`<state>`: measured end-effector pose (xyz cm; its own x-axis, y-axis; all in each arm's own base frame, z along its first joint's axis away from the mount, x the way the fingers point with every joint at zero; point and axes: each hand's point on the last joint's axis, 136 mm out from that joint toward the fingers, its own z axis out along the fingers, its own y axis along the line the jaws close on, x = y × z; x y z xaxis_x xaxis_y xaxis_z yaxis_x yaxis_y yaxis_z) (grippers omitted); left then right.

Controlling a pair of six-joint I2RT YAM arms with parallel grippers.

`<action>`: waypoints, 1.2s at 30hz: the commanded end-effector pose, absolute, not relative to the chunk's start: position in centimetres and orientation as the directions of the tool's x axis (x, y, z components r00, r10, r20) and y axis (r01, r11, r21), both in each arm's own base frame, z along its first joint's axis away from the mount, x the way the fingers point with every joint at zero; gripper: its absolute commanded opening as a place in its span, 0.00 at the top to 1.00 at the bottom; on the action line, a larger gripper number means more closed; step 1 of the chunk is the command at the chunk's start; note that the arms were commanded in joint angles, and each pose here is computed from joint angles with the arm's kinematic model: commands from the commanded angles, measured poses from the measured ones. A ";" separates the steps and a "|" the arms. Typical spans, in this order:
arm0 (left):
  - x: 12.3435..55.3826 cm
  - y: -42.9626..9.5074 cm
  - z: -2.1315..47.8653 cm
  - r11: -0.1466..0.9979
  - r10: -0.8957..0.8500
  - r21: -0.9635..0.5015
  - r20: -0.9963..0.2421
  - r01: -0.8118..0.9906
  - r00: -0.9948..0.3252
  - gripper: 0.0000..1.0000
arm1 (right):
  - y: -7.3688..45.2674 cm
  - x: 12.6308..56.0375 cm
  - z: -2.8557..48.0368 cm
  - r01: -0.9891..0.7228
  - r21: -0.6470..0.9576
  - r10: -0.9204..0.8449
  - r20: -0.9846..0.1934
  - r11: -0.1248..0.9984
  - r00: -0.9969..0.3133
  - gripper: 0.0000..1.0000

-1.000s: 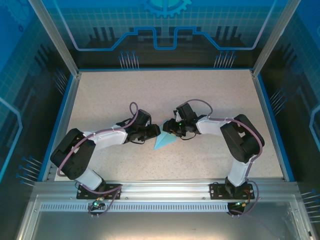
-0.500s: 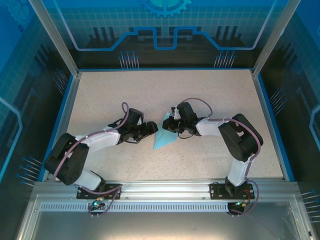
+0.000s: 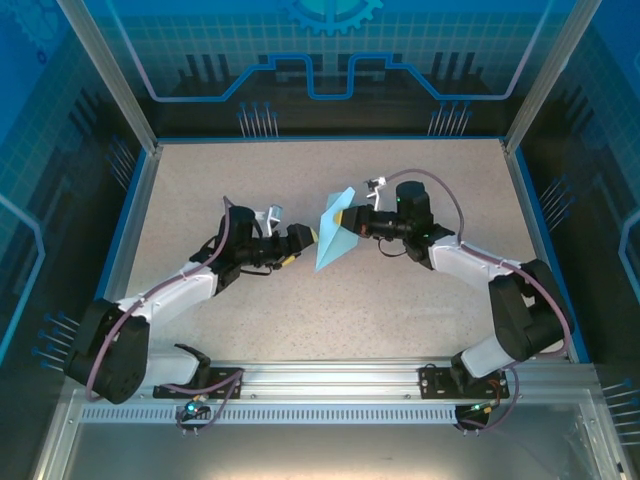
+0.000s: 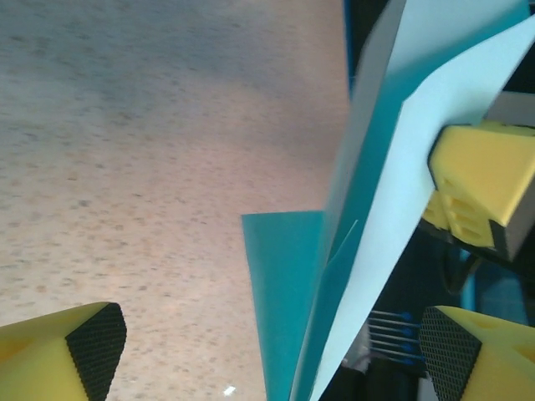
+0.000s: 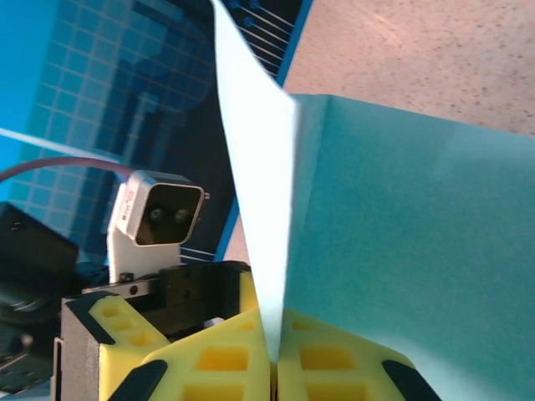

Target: Fold a paper plane with a square sheet of paper (pick it up from the middle)

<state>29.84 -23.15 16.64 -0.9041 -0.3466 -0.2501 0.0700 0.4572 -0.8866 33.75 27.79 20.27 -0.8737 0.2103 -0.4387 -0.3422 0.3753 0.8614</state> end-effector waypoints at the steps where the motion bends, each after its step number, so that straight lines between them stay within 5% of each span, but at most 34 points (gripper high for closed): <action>1: 29.0 -24.5 19.6 0.316 -0.298 -0.938 -0.243 0.145 -0.923 0.06 | 28.4 32.7 23.4 -0.398 0.876 0.171 -0.451 0.273 -0.876 0.95; 16: 29.0 -26.2 22.7 0.169 -0.249 -0.952 -0.293 0.256 -0.923 0.48 | 30.0 32.2 25.4 -0.391 0.908 0.129 -0.410 0.152 -0.903 0.93; 29: 30.3 -25.8 22.8 0.160 -0.338 -0.948 -0.314 0.274 -0.887 0.96 | 29.3 32.6 23.2 -0.348 0.913 0.120 -0.378 0.211 -0.918 0.89; 36: 30.5 -24.3 19.3 0.368 -0.340 -0.908 -0.332 0.201 -0.880 1.00 | 25.6 32.9 21.6 -0.321 0.847 0.177 -0.425 0.424 -0.888 0.58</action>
<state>30.32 -25.30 20.51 -0.8989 -0.3343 -0.2833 0.2053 0.2497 -0.9463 32.84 27.71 21.39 -0.9174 0.1579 -0.3654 -0.3041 0.3144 0.8993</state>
